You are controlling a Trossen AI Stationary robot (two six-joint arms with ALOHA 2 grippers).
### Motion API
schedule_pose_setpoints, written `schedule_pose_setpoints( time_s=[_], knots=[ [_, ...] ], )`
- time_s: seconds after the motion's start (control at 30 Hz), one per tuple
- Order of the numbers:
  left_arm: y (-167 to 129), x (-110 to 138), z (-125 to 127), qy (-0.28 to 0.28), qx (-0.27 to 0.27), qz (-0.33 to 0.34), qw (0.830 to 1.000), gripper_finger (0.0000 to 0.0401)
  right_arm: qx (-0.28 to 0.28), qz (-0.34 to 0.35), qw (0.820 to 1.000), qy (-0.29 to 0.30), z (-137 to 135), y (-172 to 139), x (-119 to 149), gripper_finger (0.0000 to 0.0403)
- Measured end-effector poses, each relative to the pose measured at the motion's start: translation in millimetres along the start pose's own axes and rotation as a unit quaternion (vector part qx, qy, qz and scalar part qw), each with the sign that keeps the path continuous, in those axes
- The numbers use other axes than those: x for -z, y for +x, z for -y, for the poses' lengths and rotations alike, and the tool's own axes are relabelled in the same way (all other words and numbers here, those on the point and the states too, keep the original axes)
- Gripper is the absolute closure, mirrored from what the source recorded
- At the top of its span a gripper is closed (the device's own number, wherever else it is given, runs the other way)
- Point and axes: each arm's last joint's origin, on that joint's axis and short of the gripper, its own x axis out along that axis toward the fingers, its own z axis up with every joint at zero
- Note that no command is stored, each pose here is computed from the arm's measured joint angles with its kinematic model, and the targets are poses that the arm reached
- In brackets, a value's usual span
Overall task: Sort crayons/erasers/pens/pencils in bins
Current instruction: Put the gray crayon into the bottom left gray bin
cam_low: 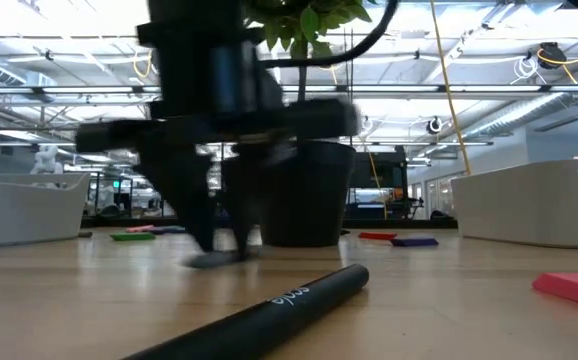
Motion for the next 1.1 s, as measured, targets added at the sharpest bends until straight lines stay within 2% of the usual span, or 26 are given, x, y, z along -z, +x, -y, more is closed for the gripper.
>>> schedule_pose_setpoints(
  time_s=[0.2, 0.43, 0.53, 0.6, 0.67, 0.87, 1.0, 1.1],
  knots=[
    [2.1, -3.7, -5.7, 0.029, -0.03, -0.02, 0.999, 0.0384, 0.0, 0.0, 1.0, -0.011, 0.1, 0.0, 0.0, 0.0193],
    [-13.0, -10.9, -13.9, 0.074, -0.034, -0.035, 0.996, 0.038, 0.002, 0.002, 1.0, 0.001, 1.4, 0.6, -1.5, 0.0193],
    [-32.6, -11.2, -24.1, 0.106, -0.031, -0.049, 0.993, 0.0387, 0.001, 0.006, 1.0, 0.008, 2.9, -1.4, -3.9, 0.0193],
    [-61.8, -11.1, -32.5, 0.125, 0.003, -0.054, 0.991, 0.039, 0.002, 0.011, 1.0, 0.016, 5.0, -1.7, -6.7, 0.0193],
    [-89.5, -8.6, -48.6, 0.15, 0.013, -0.064, 0.986, 0.0389, 0.005, 0.013, 1.0, 0.023, 7.4, -1.5, -9.3, 0.0193],
    [-162.2, 27.5, -97.6, 0.19, 0.089, -0.125, 0.97, 0.0381, -0.001, 0.0, 0.999, 0.037, 16.9, 4.6, -17.3, 0.0193],
    [-183.0, 72.0, -129.4, 0.214, 0.075, -0.176, 0.958, 0.0387, -0.047, -0.002, 0.998, 0.034, 16.9, 12.9, -29.4, 0.0193],
    [-191.4, 100.7, -153.8, 0.22, 0.046, -0.184, 0.957, 0.0386, -0.068, -0.031, 0.997, 0.004, 9.0, 27.7, -41.0, 0.0193]
  ],
)
